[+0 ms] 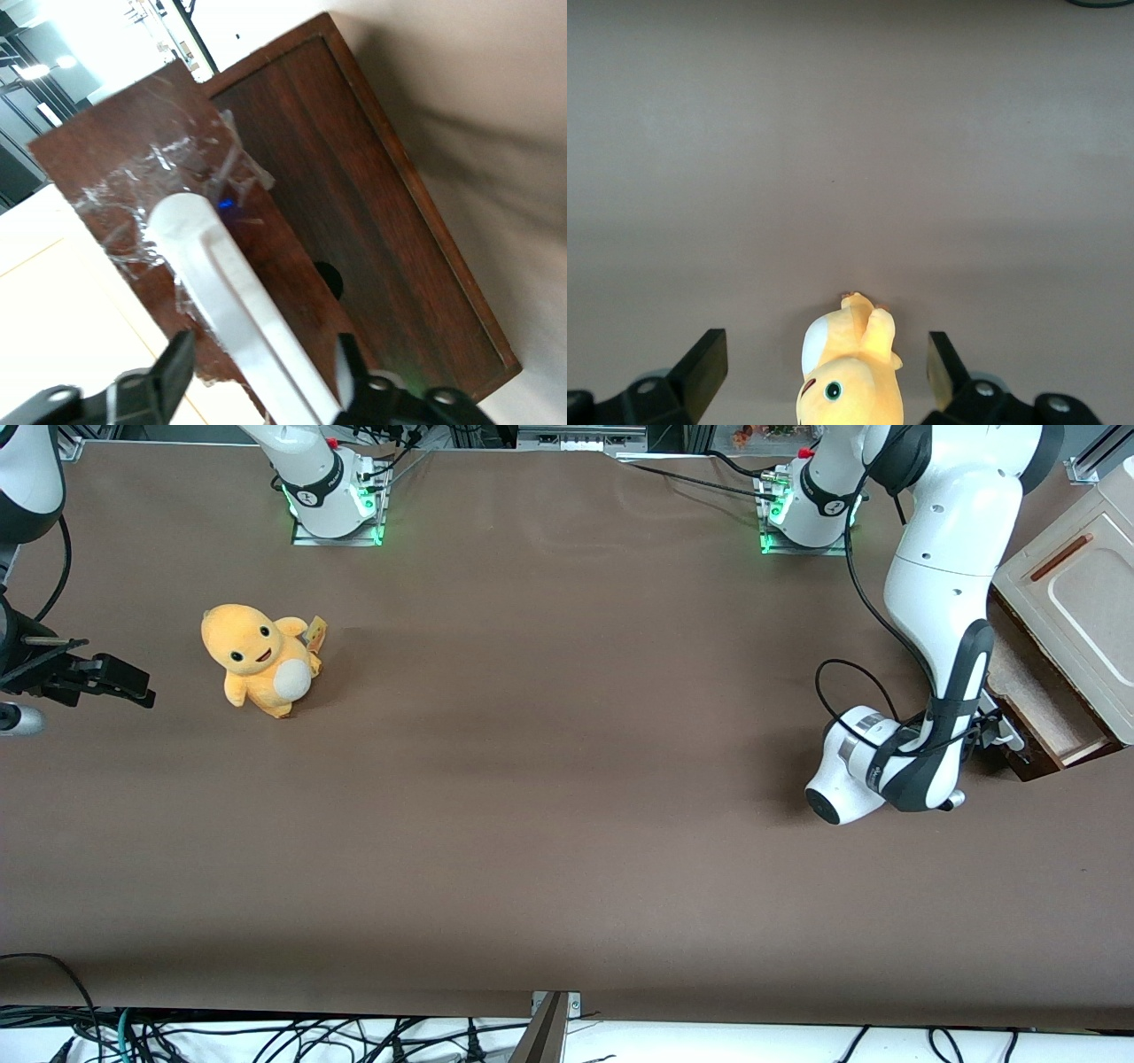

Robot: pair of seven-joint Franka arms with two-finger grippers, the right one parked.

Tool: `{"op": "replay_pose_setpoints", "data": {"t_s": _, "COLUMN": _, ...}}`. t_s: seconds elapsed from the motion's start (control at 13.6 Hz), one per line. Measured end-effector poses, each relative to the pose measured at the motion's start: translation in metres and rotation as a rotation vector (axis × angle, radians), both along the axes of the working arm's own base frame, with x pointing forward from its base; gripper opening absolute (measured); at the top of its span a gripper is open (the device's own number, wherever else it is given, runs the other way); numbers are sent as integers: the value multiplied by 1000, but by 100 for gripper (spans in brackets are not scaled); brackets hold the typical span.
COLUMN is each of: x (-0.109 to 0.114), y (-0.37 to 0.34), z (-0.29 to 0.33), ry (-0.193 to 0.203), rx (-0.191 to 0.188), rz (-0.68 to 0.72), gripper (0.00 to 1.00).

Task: Open lower drawer with left arm only
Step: 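Pull the handle away from the cabinet with the left gripper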

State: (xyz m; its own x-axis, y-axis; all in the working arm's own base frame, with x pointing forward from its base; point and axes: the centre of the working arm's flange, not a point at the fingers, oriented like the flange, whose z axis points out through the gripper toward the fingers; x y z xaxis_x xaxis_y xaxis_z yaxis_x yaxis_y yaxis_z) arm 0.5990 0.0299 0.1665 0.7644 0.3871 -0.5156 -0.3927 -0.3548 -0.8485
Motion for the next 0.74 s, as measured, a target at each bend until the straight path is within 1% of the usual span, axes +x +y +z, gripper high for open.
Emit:
{"op": "replay_pose_setpoints", "data": {"t_s": 0.15, "x": 9, "y": -6, "z": 10, "ry": -31, "rx": -20, "rz": 10, "gripper": 99}}
{"op": "replay_pose_setpoints", "data": {"t_s": 0.22, "x": 13, "y": -13, "z": 14, "ry": -45, "rx": -32, "rz": 15, "gripper": 100}}
{"op": "replay_pose_setpoints", "data": {"t_s": 0.29, "x": 16, "y": -22, "z": 19, "ry": -59, "rx": -52, "rz": 29, "gripper": 100}}
{"op": "replay_pose_setpoints", "data": {"t_s": 0.37, "x": 19, "y": -32, "z": 25, "ry": -74, "rx": -82, "rz": 53, "gripper": 100}}
{"op": "replay_pose_setpoints", "data": {"t_s": 0.51, "x": 27, "y": -48, "z": 38, "ry": -116, "rx": -165, "rz": 115, "gripper": 100}}
{"op": "replay_pose_setpoints", "data": {"t_s": 0.59, "x": 33, "y": -55, "z": 47, "ry": -145, "rx": -221, "rz": 158, "gripper": 100}}
{"op": "replay_pose_setpoints", "data": {"t_s": 0.74, "x": 47, "y": -64, "z": 74, "ry": -218, "rx": -358, "rz": 261, "gripper": 100}}
